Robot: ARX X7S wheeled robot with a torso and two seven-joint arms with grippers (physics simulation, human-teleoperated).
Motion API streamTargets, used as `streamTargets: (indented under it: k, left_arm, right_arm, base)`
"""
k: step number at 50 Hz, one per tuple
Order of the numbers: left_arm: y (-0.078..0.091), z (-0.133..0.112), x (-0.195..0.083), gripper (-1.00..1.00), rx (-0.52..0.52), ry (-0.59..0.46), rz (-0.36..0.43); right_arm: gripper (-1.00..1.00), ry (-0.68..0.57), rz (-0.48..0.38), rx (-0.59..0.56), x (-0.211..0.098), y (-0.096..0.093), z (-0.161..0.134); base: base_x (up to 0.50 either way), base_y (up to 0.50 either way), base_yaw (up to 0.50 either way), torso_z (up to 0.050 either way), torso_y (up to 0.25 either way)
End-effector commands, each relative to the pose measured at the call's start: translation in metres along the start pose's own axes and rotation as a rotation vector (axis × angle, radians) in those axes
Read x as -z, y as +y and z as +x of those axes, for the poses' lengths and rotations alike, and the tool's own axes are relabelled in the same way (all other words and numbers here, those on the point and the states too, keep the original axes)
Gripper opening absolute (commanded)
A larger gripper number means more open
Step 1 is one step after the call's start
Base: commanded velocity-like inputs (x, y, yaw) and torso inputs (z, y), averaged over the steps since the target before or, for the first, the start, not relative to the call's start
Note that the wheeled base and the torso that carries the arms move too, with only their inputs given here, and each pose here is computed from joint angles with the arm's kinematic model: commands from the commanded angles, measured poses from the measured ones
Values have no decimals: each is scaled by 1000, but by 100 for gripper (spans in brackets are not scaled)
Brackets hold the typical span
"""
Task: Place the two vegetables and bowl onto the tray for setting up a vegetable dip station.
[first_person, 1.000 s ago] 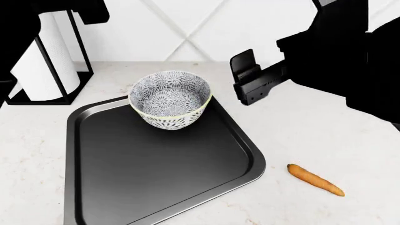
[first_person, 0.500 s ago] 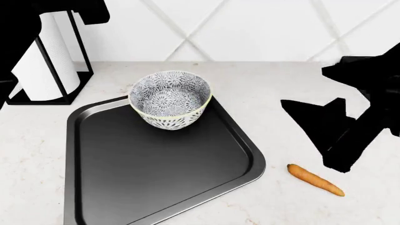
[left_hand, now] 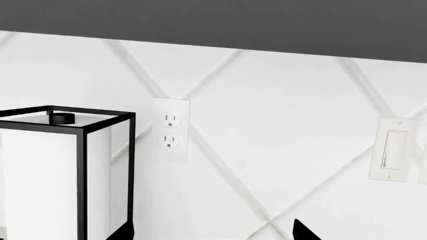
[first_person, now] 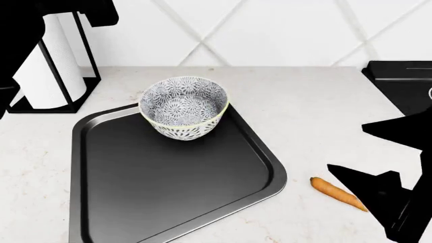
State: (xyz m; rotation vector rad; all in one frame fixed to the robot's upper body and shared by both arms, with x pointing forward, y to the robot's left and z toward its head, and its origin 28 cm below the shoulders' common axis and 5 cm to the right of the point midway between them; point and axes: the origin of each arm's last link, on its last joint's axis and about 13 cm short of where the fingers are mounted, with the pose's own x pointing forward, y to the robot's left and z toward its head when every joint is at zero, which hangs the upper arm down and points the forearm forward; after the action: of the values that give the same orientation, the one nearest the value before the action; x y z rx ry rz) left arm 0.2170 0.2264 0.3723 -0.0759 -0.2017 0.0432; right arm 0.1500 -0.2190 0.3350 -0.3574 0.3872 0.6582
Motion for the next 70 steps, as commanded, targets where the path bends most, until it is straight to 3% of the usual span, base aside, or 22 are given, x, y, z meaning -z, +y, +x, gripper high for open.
streamTargets:
  k: [1,46,70]
  left_arm:
    - [0,0,0,100,0,-1,0]
    - [0,0,0,100,-1,-1,3]
    - [-1,-1,-1,100,1,-3,6]
  right_arm:
    - [100,84,20,-20,13,-4,6]
    - [100,336,21,10,36,-18,33]
    - [100,369,37,8,47,-22,46]
  base:
    - [0,0,0,0,0]
    - [0,0,0,0,0]
    - [0,0,0,0,0]
